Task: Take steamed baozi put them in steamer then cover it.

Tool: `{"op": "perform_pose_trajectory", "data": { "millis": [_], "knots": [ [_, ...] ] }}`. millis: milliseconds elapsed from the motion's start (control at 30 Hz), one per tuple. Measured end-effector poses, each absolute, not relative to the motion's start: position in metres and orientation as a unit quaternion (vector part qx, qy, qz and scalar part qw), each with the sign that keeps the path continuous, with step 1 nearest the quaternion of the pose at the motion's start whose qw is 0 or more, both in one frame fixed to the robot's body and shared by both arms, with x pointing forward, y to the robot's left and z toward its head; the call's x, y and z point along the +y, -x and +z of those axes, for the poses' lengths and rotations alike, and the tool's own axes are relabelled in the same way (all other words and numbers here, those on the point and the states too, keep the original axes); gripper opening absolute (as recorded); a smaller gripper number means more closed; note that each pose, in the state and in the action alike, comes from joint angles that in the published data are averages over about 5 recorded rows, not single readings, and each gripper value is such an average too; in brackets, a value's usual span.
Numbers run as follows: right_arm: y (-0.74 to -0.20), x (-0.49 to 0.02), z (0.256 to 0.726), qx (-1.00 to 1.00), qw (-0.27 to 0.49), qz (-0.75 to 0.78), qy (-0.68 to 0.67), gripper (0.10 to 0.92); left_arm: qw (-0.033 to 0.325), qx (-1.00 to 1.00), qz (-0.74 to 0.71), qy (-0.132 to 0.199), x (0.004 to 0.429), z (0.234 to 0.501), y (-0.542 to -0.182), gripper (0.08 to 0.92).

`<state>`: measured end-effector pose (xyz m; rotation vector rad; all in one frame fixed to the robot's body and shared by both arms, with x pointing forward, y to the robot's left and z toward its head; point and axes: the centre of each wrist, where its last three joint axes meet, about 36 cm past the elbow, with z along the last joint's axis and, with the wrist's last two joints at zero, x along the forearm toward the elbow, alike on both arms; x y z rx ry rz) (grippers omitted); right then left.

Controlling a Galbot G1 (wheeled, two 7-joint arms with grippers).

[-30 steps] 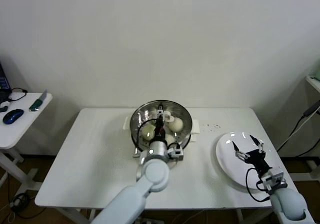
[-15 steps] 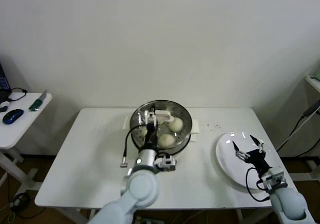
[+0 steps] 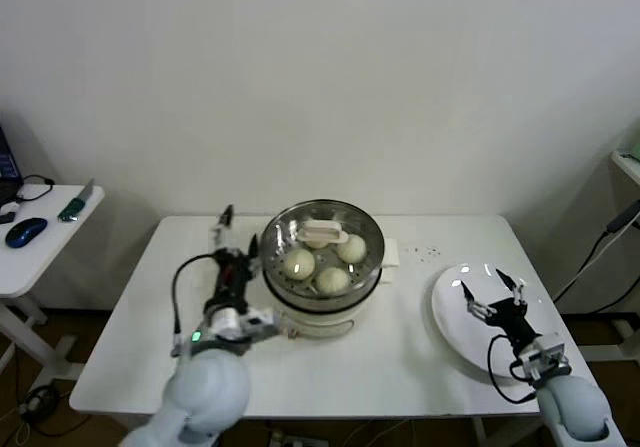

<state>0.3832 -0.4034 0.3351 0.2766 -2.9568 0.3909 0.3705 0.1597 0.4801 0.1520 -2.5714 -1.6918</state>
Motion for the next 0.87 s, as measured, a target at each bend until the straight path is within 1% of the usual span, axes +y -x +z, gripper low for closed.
{"op": "perform_pose_trajectory", "data": {
  "millis": [100, 200, 300, 400, 567, 667, 767, 867],
  "knots": [
    [-0.381, -0.402, 0.334, -0.985, 0.072, 0.128, -0.094, 0.823, 0.071, -0.862, -0.496, -0.073, 0.188, 0.477, -0.37, 0.823],
    [-0.38, -0.401, 0.334, -0.985, 0.067, 0.127, -0.096, 0.823, 0.106, -0.888, -0.439, -0.087, 0.214, 0.471, -0.368, 0.823],
    [-0.379, -0.398, 0.334, -0.986, 0.062, 0.124, -0.097, 0.823, 0.121, -0.912, -0.381, -0.09, 0.236, 0.462, -0.363, 0.823],
    [-0.377, -0.395, 0.334, -0.986, 0.057, 0.12, -0.098, 0.823, 0.109, -0.935, -0.327, -0.084, 0.254, 0.45, -0.356, 0.823],
    [-0.374, -0.39, 0.333, -0.987, 0.049, 0.115, -0.101, 0.823, 0.062, -0.963, -0.254, -0.07, 0.276, 0.423, -0.344, 0.823],
    [-0.372, -0.386, 0.331, -0.988, 0.043, 0.111, -0.103, 0.823, 0.037, -0.971, -0.225, -0.068, 0.287, 0.409, -0.338, 0.823],
    [-0.369, -0.382, 0.329, -0.988, 0.04, 0.107, -0.105, 0.823, 0.022, -0.977, -0.202, -0.07, 0.295, 0.398, -0.332, 0.823],
    [-0.368, -0.381, 0.328, -0.988, 0.039, 0.107, -0.107, 0.823, 0.016, -0.98, -0.187, -0.071, 0.298, 0.392, -0.328, 0.823]
  ]
}}
